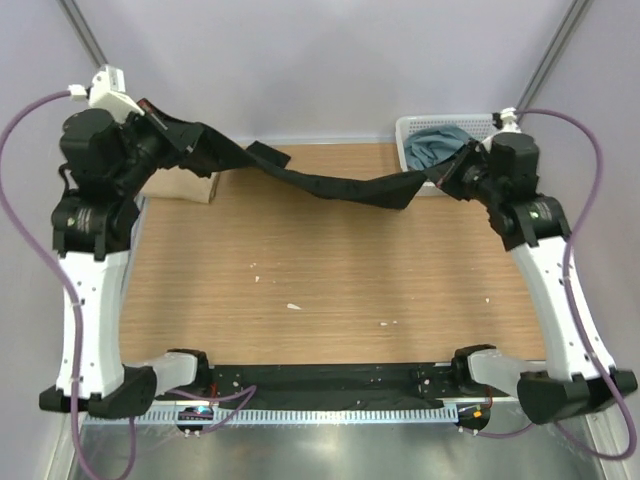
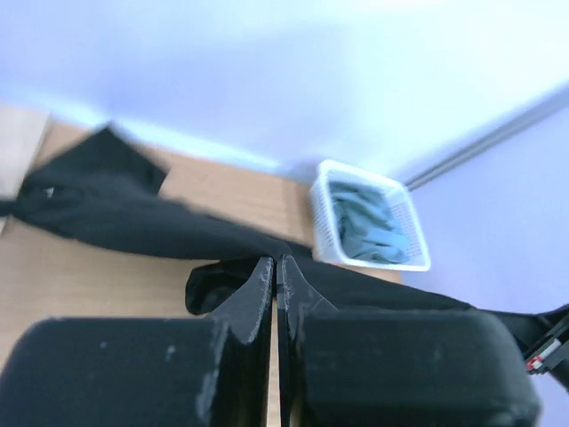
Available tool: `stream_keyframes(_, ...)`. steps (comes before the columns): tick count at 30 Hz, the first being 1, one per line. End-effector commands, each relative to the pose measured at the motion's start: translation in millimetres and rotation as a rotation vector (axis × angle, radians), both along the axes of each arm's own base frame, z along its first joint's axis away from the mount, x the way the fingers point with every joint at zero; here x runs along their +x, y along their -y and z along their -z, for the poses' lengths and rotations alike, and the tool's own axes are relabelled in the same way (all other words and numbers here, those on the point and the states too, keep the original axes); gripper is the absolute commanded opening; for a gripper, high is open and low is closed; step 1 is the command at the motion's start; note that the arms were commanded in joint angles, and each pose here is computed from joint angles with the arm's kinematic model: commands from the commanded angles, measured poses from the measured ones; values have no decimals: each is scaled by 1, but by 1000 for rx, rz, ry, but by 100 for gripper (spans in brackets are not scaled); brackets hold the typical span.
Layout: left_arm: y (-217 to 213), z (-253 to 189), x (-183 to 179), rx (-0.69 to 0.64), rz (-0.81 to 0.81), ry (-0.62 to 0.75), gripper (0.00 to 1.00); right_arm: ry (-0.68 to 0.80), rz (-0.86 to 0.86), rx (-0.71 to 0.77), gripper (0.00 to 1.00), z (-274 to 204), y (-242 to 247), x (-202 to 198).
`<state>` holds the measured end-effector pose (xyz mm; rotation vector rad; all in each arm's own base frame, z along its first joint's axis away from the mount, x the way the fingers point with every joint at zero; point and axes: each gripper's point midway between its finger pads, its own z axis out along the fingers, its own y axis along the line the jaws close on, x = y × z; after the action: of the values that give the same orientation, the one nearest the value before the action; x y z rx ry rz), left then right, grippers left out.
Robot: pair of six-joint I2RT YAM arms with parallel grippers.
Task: Fold and stack the t-shirts
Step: Flatten the tshirt out
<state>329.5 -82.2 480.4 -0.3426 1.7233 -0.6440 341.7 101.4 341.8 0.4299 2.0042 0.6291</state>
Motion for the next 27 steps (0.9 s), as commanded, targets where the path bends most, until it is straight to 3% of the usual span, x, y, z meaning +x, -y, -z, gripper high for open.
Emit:
stream_keyframes(1, 6, -98, -78, 100, 72, 358, 0, 94, -147, 20, 1, -51, -13, -59)
stream_keyframes(6, -9, -175, -189, 123, 83, 679, 0, 245, -256, 59, 1, -105, -18, -129)
stream_keyframes(9, -15, -198, -228, 119, 86, 785, 0, 282, -302, 93, 1, -125, -23, -157)
stream_keyframes(13, -15, -214, -228, 134, 86, 821, 0, 308, -302, 131, 1, -144, -24, -166)
stream_keyframes(15, -9, -212, -210, 146, 98, 802, 0, 306, -266, 129, 1, -148, -20, -157)
stream_keyframes(17, 6, -202, -168, 163, 135, 740, 0, 265, -234, 142, 1, -142, -20, -137)
stream_keyframes(22, 45, -120, -33, 251, 220, 477, 0, 128, -34, 83, 1, -101, -1, -64)
stream_keyframes(23, 58, -89, 8, 270, 264, 405, 0, 78, -23, 53, 1, -78, 0, -48)
stream_keyframes(27, 77, 45, 118, 301, 372, 141, 0, -59, 96, -10, 1, 14, 10, 19)
